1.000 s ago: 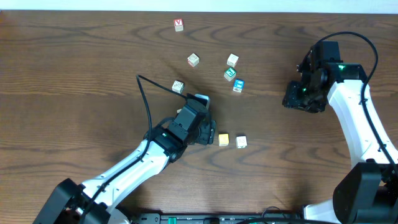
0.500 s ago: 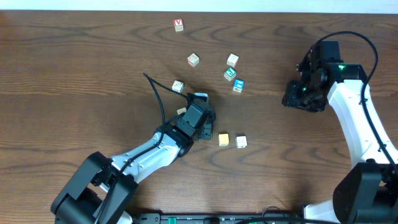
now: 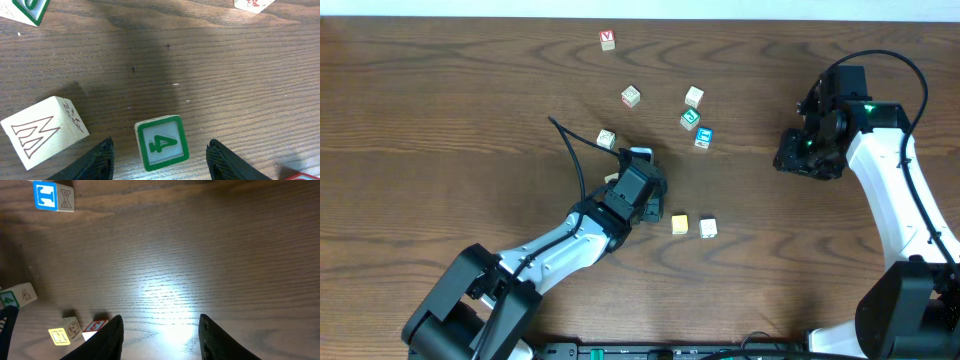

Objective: Lift 3 blocks
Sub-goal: 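Grasp the green 4 block with the left gripper, then carry the green block to the left of the yellow block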

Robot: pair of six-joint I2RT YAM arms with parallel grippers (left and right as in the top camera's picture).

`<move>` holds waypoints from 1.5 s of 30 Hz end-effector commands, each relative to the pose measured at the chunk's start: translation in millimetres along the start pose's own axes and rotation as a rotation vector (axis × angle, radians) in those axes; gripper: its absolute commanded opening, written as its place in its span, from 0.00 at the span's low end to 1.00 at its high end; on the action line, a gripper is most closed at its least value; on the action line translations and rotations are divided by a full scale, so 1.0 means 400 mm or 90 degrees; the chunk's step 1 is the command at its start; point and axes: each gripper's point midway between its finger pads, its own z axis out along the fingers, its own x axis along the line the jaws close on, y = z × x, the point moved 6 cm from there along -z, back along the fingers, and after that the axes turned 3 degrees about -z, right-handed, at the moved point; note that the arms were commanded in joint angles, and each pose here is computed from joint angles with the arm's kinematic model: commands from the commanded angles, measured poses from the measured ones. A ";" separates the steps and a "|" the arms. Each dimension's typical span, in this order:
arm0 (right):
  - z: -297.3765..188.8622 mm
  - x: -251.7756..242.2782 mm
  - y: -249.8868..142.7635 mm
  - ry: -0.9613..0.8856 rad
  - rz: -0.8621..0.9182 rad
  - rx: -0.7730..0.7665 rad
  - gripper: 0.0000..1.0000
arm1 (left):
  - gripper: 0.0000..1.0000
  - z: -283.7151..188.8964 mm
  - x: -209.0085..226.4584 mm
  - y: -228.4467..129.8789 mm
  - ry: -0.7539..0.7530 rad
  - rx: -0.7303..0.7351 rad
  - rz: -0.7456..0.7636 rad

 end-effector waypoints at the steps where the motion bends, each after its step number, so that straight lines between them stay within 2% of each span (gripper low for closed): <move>1: -0.020 0.011 0.002 0.007 -0.014 -0.017 0.46 | 0.60 0.002 0.006 0.014 0.025 -0.019 0.001; 19: -0.020 0.011 0.002 0.007 -0.014 -0.017 0.46 | 0.59 0.006 0.001 0.027 0.023 -0.039 -0.001; 27: -0.020 0.011 0.002 0.007 -0.014 -0.018 0.46 | 0.59 0.050 0.015 -0.011 0.039 -0.001 0.000; 40: -0.020 0.011 0.002 0.007 -0.014 -0.018 0.47 | 0.59 0.042 0.009 0.001 0.033 -0.011 -0.001; 41: -0.020 0.011 0.003 0.007 -0.014 -0.018 0.47 | 0.56 0.039 0.008 0.003 0.032 -0.012 -0.001; 42: -0.020 0.011 0.003 0.007 -0.014 -0.018 0.47 | 0.45 0.036 0.007 0.005 0.030 -0.015 -0.001; 44: -0.020 0.011 0.002 0.007 -0.014 -0.018 0.47 | 0.32 0.031 0.005 0.009 0.027 -0.019 -0.002; 45: -0.020 0.011 0.002 0.007 -0.014 -0.018 0.47 | 0.30 0.028 0.003 0.012 0.025 -0.021 -0.002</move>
